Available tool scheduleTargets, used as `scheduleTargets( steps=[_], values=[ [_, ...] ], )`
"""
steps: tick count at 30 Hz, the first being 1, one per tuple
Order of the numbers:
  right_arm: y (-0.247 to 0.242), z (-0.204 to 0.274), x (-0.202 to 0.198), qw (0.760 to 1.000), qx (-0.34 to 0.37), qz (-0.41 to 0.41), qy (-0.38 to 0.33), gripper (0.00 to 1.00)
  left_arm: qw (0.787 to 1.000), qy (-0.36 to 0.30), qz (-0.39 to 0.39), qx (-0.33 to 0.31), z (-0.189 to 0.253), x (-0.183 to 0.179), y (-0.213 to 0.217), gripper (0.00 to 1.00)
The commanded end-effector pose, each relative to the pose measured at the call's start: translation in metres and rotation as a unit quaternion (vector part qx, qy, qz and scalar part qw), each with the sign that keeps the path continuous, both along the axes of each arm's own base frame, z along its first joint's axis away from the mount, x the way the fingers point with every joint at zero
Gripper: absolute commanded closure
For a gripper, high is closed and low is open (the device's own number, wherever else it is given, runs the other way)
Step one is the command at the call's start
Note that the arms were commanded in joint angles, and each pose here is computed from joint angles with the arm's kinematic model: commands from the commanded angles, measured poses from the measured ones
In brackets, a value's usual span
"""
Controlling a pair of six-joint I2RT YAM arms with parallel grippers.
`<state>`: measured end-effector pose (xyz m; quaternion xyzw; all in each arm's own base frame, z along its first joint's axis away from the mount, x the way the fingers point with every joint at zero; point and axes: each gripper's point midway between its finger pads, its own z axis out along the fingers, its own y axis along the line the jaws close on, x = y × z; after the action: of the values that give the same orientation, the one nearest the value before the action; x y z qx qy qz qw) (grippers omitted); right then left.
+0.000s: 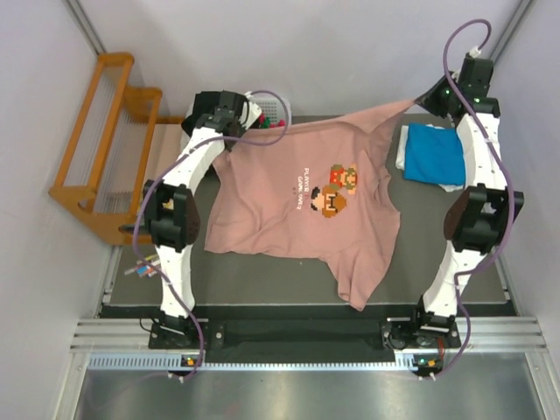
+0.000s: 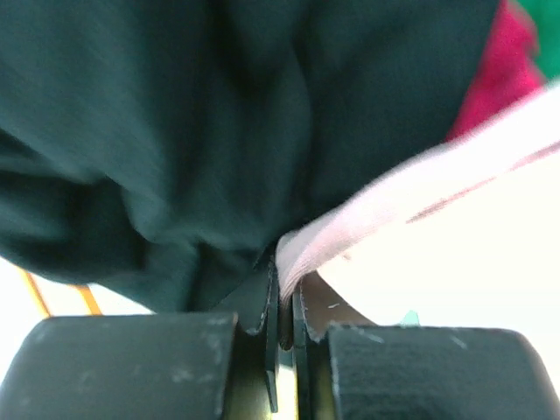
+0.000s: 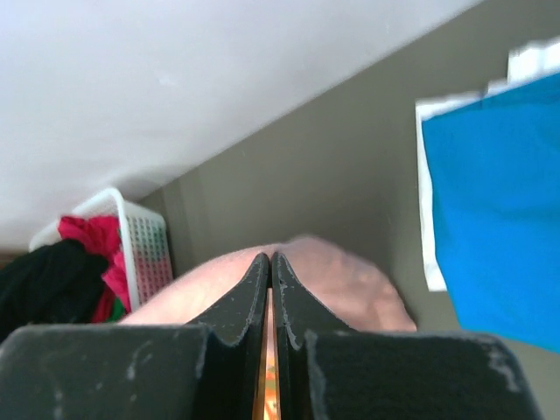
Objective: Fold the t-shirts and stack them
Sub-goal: Flatten the tshirt out
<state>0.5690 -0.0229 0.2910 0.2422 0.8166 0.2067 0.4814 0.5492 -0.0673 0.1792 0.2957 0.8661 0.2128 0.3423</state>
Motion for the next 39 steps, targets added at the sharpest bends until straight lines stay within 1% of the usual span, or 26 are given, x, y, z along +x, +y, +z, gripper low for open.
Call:
scheduleTargets(
  steps=[1,2,3,4,5,6,7,9,10,11,12,13,15,16,18,19,20,22,25,27,28,29,31,34,36,39],
  values=[
    [0.021,0.018,-0.046,1.000,-0.005,0.024,-0.007,1.00,1.000,0.010,-0.004,-0.014,0.018,-0.050,0.016,1.00],
    [0.027,0.011,-0.056,1.000,-0.005,0.028,-0.001,1.00,1.000,0.000,-0.009,-0.024,0.029,-0.062,0.016,1.00],
    [0.035,0.009,-0.065,0.999,-0.001,0.033,-0.004,1.00,0.999,0.012,-0.019,-0.032,0.022,-0.072,0.014,1.00],
    [0.046,-0.004,-0.086,0.999,0.004,0.043,0.008,1.00,0.998,0.043,-0.021,-0.035,0.001,-0.089,0.014,1.00],
    [0.051,-0.007,-0.095,0.999,0.005,0.046,0.008,1.00,0.997,0.056,-0.027,-0.037,0.002,-0.104,0.016,1.00],
    [0.056,0.002,-0.111,0.999,0.003,0.050,-0.004,1.00,0.995,0.076,-0.037,-0.047,-0.006,-0.116,0.012,1.00],
    [0.061,-0.024,-0.125,0.998,0.004,0.052,0.024,1.00,0.993,0.101,-0.035,-0.049,-0.021,-0.131,0.014,1.00],
    [0.068,-0.020,-0.147,0.998,0.006,0.055,0.013,1.00,0.992,0.104,-0.038,-0.058,-0.020,-0.148,0.015,1.00],
    [0.072,-0.041,-0.159,0.998,0.005,0.055,0.036,1.00,0.989,0.126,-0.043,-0.058,-0.035,-0.163,0.016,1.00],
    [0.075,-0.044,-0.166,0.998,0.007,0.058,0.037,1.00,0.989,0.123,-0.046,-0.062,-0.034,-0.170,0.016,1.00],
    [0.077,-0.042,-0.177,0.998,0.006,0.061,0.034,1.00,0.986,0.145,-0.047,-0.060,-0.049,-0.183,0.018,1.00],
    [0.081,-0.057,-0.186,0.997,0.006,0.065,0.051,1.00,0.985,0.154,-0.050,-0.064,-0.055,-0.190,0.018,1.00],
    [0.095,-0.065,-0.202,0.995,0.004,0.083,0.058,1.00,0.978,0.190,-0.050,-0.064,-0.075,-0.210,0.020,0.95],
    [0.098,-0.068,-0.206,0.994,0.002,0.087,0.060,1.00,0.977,0.199,-0.046,-0.068,-0.082,-0.215,0.019,0.89],
    [0.100,-0.078,-0.215,0.993,-0.008,0.086,0.074,0.84,0.972,0.222,-0.039,-0.070,-0.100,-0.227,0.021,0.60],
    [0.101,-0.082,-0.217,0.993,-0.009,0.089,0.079,0.67,0.971,0.225,-0.028,-0.068,-0.105,-0.229,0.023,0.40],
    [0.100,-0.086,-0.219,0.992,-0.013,0.089,0.085,0.58,0.972,0.224,-0.022,-0.067,-0.106,-0.230,0.024,0.17],
    [0.098,-0.091,-0.223,0.990,-0.021,0.089,0.104,0.33,0.976,0.207,-0.017,-0.070,-0.098,-0.229,0.025,0.02],
    [0.101,-0.084,-0.231,0.990,-0.025,0.099,0.100,0.17,0.982,0.165,-0.019,-0.092,-0.063,-0.229,0.022,0.01],
    [0.117,-0.077,-0.246,0.988,-0.024,0.126,0.089,0.18,0.978,0.157,-0.041,-0.130,-0.040,-0.234,0.009,0.01],
    [0.125,-0.080,-0.257,0.985,-0.024,0.141,0.097,0.24,0.977,0.151,-0.051,-0.141,-0.029,-0.241,0.006,0.01],
    [0.132,-0.075,-0.267,0.984,-0.022,0.151,0.090,0.27,0.970,0.172,-0.066,-0.156,-0.028,-0.254,0.000,0.01],
    [0.157,-0.094,-0.295,0.974,-0.022,0.192,0.115,0.33,0.964,0.182,-0.081,-0.175,-0.026,-0.268,-0.008,0.01],
    [0.184,-0.135,-0.341,0.956,-0.003,0.240,0.170,0.39,0.966,0.192,-0.070,-0.158,-0.047,-0.279,0.002,0.01],
    [0.195,-0.165,-0.370,0.943,0.006,0.259,0.209,0.39,0.968,0.198,-0.059,-0.143,-0.066,-0.282,0.009,0.01],
    [0.204,-0.187,-0.397,0.933,0.022,0.271,0.235,0.40,0.965,0.213,-0.050,-0.144,-0.082,-0.283,0.009,0.01]
  ],
)
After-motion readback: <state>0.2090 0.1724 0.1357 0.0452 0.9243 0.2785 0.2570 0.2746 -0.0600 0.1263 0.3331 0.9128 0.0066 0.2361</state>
